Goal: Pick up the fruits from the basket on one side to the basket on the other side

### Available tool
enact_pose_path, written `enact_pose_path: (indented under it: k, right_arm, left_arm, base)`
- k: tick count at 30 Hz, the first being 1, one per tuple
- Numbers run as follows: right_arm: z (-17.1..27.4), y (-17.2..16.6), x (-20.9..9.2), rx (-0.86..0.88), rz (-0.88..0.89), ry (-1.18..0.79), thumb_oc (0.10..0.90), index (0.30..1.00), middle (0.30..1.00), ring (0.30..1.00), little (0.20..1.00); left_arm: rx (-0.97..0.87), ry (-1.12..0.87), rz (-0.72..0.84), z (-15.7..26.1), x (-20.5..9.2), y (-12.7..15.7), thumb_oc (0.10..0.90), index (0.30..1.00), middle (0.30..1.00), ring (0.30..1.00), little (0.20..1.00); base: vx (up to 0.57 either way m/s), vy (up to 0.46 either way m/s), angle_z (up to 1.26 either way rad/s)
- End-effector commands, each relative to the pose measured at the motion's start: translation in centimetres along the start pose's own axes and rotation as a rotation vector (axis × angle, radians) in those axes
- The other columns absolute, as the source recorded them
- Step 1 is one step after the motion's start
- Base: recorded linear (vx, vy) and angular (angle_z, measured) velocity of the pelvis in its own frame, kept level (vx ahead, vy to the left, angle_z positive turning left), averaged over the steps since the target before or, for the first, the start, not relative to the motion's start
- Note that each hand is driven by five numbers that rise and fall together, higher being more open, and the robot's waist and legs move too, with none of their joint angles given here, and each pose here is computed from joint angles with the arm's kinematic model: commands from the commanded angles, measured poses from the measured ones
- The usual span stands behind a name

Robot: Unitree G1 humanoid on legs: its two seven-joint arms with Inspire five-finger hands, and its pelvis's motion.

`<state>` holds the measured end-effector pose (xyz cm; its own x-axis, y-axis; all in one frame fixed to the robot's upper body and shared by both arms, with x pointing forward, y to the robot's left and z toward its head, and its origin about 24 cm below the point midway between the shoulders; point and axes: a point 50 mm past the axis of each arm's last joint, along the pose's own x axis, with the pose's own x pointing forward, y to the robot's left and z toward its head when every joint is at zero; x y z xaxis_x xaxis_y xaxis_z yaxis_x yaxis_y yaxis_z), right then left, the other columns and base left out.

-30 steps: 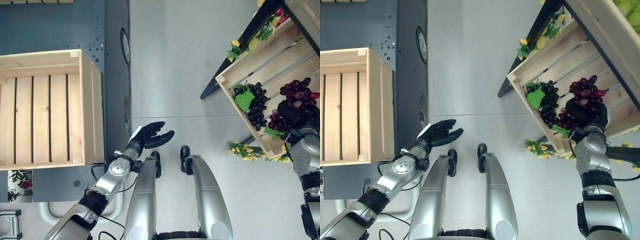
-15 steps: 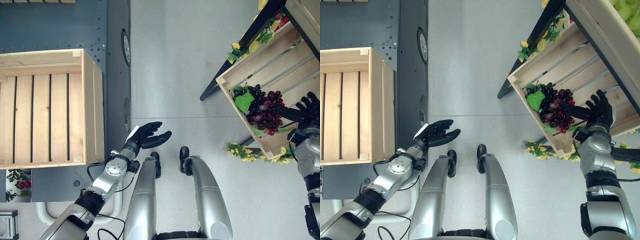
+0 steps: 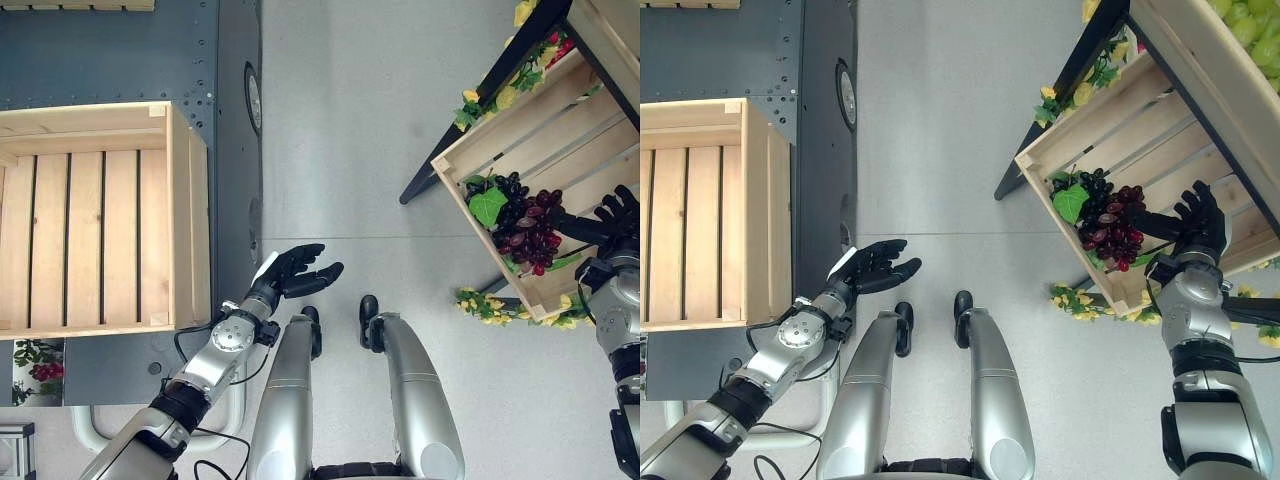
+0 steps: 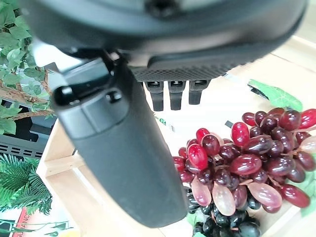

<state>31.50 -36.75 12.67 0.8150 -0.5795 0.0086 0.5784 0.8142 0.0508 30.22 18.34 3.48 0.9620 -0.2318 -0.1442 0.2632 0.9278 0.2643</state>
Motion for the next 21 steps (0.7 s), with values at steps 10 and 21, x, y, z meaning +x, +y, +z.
enact_pose_path:
  k: [10,21]
  right_arm:
    - [-1.0,3.8,-2.0,-0.144,0.208,-0.179,0.8,0.9,0.9,0.9,0.9]
    - [-10.6,6.9,-7.0,-0.105,0.452,0.097,0.8,0.9,0.9,0.9,0.9]
  left_arm:
    - [-0.046,0.146,0.034,-5.0,-0.2,-3.3,0.8,0.9,0.9,0.9,0.9]
    - [0.077,0.496,0.047,-12.1,-3.6,-5.0,0.8,0.9,0.9,0.9,0.9]
  base:
    - [0.03,0.051,0.01]
    - [0.08,0.021,0.0]
